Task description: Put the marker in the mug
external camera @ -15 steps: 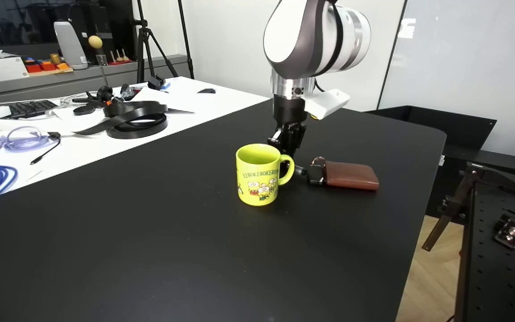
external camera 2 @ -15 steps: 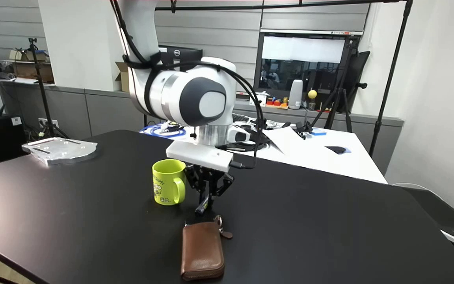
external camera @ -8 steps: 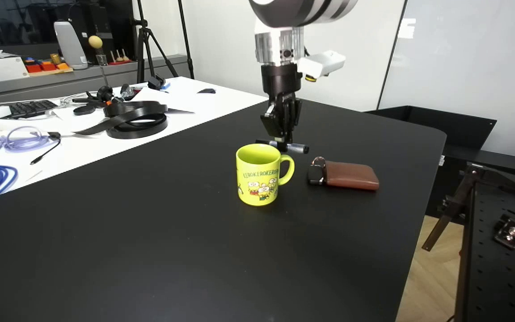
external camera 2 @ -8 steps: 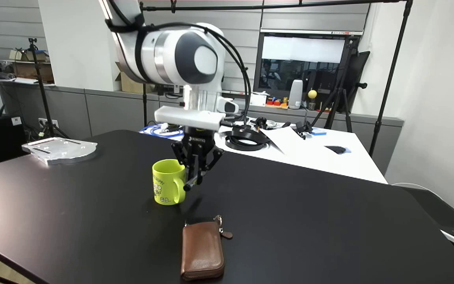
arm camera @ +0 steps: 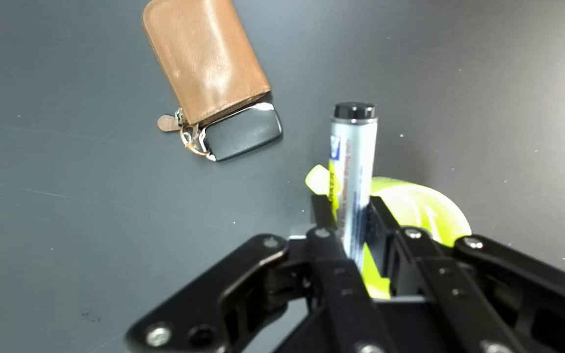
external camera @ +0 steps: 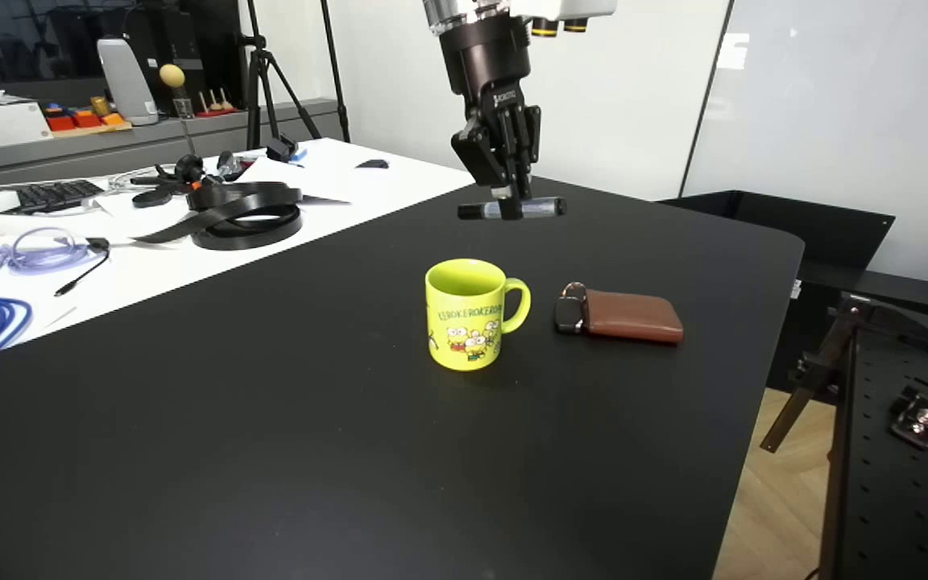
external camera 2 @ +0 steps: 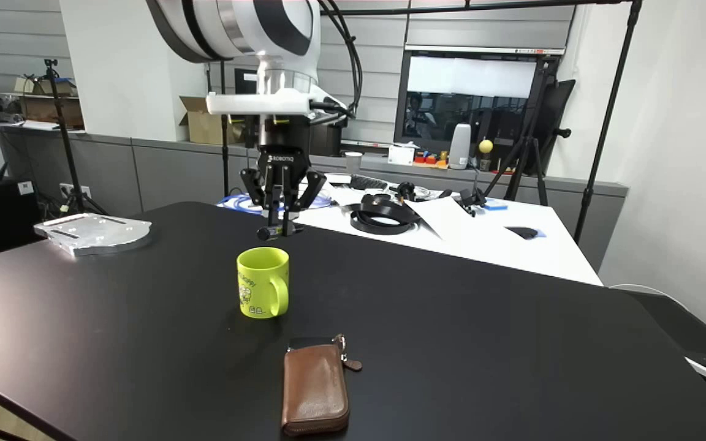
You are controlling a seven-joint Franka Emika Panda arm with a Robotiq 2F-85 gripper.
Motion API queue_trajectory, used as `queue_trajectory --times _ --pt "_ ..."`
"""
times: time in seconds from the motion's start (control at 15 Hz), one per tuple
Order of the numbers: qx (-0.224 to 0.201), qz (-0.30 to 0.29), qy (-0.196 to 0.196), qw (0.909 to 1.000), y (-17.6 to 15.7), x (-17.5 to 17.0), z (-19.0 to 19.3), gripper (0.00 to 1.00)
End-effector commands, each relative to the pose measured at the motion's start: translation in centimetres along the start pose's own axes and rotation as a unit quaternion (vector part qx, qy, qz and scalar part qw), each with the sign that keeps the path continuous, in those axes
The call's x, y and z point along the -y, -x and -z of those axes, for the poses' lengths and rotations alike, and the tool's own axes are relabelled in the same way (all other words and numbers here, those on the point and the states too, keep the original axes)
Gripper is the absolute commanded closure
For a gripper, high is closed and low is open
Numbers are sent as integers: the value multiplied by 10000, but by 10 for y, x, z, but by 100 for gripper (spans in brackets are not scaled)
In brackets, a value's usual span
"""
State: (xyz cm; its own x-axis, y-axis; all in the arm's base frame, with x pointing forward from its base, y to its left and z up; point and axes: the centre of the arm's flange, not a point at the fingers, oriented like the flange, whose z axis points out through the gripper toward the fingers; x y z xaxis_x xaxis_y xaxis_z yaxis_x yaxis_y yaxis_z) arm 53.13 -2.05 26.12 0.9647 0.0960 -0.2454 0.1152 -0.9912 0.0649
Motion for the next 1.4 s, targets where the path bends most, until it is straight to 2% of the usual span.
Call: queue_trajectory --times 0.0,0.27,0.33,0.53,0.6,0.87,1.07,1.33 --pt "332 213 -170 9991 -16 -1 11 95" --pt "496 590 -693 9946 -30 -9 12 95" --pt "379 473 -476 9970 -12 1 5 79" --pt "423 589 -617 9955 -20 -6 3 79" --pt "426 594 -621 9954 -21 -6 3 95" --pt "857 853 -1087 9867 -26 -4 -10 95" --pt "1298 822 -1127 9817 -29 1 -15 95" --pt "1651 582 -1226 9769 -36 -4 -13 95"
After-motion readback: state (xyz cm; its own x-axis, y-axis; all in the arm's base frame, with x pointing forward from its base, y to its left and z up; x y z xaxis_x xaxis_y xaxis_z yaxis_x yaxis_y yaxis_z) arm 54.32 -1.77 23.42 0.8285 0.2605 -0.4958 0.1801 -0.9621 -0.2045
